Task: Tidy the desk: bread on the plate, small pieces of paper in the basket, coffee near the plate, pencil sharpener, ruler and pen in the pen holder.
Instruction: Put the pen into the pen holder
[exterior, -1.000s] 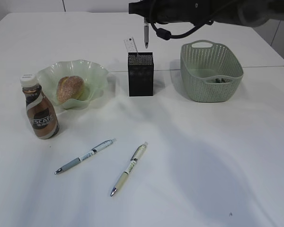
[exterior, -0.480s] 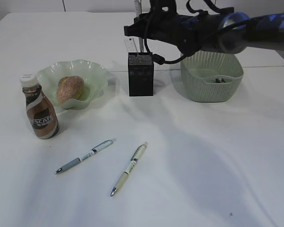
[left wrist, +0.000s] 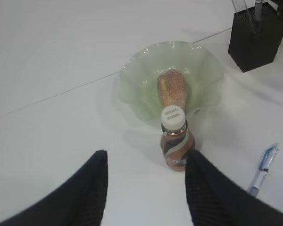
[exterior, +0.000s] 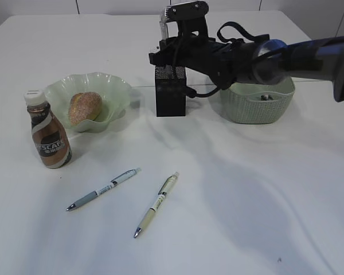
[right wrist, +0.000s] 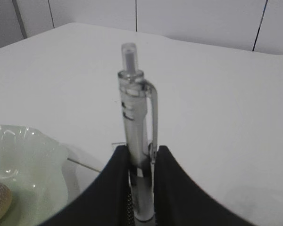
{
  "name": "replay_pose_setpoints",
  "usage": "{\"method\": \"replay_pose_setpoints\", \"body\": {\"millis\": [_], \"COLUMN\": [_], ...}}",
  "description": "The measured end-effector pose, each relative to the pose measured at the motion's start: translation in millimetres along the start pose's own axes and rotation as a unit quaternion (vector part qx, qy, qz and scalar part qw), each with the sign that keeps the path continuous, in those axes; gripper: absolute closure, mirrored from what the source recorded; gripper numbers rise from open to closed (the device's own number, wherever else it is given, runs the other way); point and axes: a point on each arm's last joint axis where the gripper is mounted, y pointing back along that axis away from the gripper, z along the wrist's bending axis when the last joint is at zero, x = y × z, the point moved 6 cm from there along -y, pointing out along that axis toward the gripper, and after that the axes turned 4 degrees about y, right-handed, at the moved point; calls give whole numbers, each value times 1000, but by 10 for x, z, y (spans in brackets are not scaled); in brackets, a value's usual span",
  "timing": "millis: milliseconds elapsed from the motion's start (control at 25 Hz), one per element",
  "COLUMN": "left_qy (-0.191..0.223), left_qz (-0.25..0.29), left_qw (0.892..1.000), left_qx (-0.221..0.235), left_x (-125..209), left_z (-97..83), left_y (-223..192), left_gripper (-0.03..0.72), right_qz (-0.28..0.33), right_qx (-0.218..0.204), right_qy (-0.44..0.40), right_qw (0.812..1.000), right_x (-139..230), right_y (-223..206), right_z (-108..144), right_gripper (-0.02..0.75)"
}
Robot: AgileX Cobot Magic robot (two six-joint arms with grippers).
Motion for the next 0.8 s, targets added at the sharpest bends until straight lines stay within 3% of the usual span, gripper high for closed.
{"method": "replay_pose_setpoints", "body": {"millis": [800], "left_qy": [-2], "left_qz": [-4], "left_qw": [1000], "left_qx": [-1], "left_x": [-12], "left_z": [4], "left_y": [0], "left_gripper": [319], "right_qz": [5], "right_qx": [-1], "right_qy": [3], "right_qw": [1000], "right_x": [74], "right_y": [-24], "right_z": [9], "right_gripper": [602]}}
